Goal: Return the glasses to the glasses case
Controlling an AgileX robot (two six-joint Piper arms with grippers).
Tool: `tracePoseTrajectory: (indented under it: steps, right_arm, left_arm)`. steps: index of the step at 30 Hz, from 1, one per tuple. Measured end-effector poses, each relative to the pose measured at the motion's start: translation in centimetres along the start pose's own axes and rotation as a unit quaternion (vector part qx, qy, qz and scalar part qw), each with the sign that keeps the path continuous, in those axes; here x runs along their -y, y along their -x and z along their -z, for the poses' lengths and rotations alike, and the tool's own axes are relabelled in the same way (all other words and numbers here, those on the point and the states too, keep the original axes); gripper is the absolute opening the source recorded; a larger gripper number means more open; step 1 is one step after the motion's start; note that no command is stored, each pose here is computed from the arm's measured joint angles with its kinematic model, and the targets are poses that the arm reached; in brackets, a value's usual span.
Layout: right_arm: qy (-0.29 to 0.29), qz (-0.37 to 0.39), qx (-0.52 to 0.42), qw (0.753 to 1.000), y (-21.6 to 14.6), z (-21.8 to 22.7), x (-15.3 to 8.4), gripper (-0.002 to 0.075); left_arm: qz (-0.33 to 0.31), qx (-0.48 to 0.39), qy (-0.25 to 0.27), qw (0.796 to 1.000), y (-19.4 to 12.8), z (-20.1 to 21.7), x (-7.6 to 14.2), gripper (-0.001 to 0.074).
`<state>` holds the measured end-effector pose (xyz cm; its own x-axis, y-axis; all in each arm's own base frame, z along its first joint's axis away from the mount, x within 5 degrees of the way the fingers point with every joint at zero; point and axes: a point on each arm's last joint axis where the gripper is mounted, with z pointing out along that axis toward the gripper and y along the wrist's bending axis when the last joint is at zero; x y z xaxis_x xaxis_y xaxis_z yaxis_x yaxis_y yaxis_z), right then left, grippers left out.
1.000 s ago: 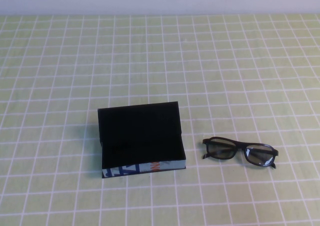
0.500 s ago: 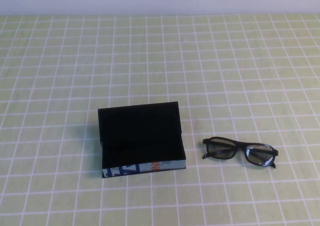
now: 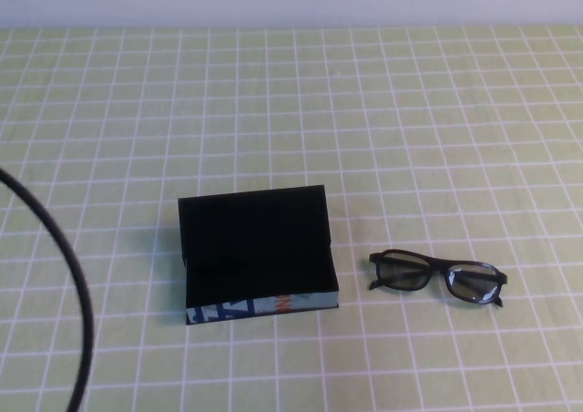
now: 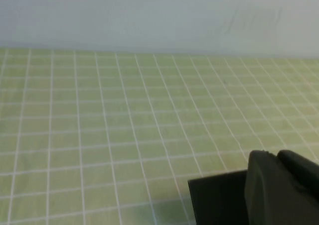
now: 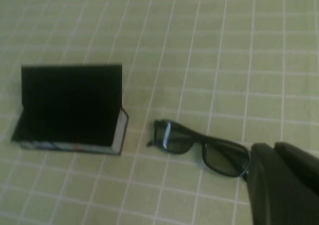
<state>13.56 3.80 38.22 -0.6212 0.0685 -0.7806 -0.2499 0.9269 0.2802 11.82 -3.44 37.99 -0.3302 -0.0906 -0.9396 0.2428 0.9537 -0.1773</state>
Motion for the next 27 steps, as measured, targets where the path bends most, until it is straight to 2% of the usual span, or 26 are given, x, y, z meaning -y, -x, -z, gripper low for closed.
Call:
tracePoseTrajectory:
  steps: [4, 11, 16, 20, 23, 25, 27]
  right_arm:
    - [0.027, 0.061, -0.048, 0.997, 1.4, -3.0, 0.3, -0.0019]
    - [0.083, 0.114, -0.103, 0.985, 3.3, -6.8, 0.4, -0.0019]
    - [0.145, 0.222, -0.204, 0.942, 4.5, -9.7, -0.4, -0.0019]
    - [0.131, 0.322, -0.26, 0.901, 4.9, -12.9, -1.7, -0.0019]
    - [0.118, 0.378, -0.31, 0.864, 3.9, -16.0, -2.6, -0.0007]
    - [0.118, 0.395, -0.335, 0.847, 3.1, -17.7, -3.0, 0.0029]
    - [0.122, 0.401, -0.35, 0.838, 2.4, -19.2, -3.2, 0.0113]
  left_arm:
    - [-0.007, -0.046, -0.012, 0.999, -0.5, -1.6, 0.3, -0.0002]
    - [-0.004, -0.065, -0.014, 0.998, -0.7, -2.4, 0.3, -0.0002]
    - [-0.003, -0.066, -0.014, 0.998, -0.7, -2.4, 0.3, -0.0002]
    - [0.0, -0.068, -0.016, 0.998, -0.7, -2.5, 0.3, -0.0002]
    - [0.001, -0.068, -0.016, 0.998, -0.7, -2.5, 0.3, -0.0002]
    - [0.001, -0.068, -0.016, 0.998, -0.7, -2.5, 0.3, -0.0002]
    - [0.0, -0.068, -0.016, 0.998, -0.7, -2.5, 0.3, -0.0002]
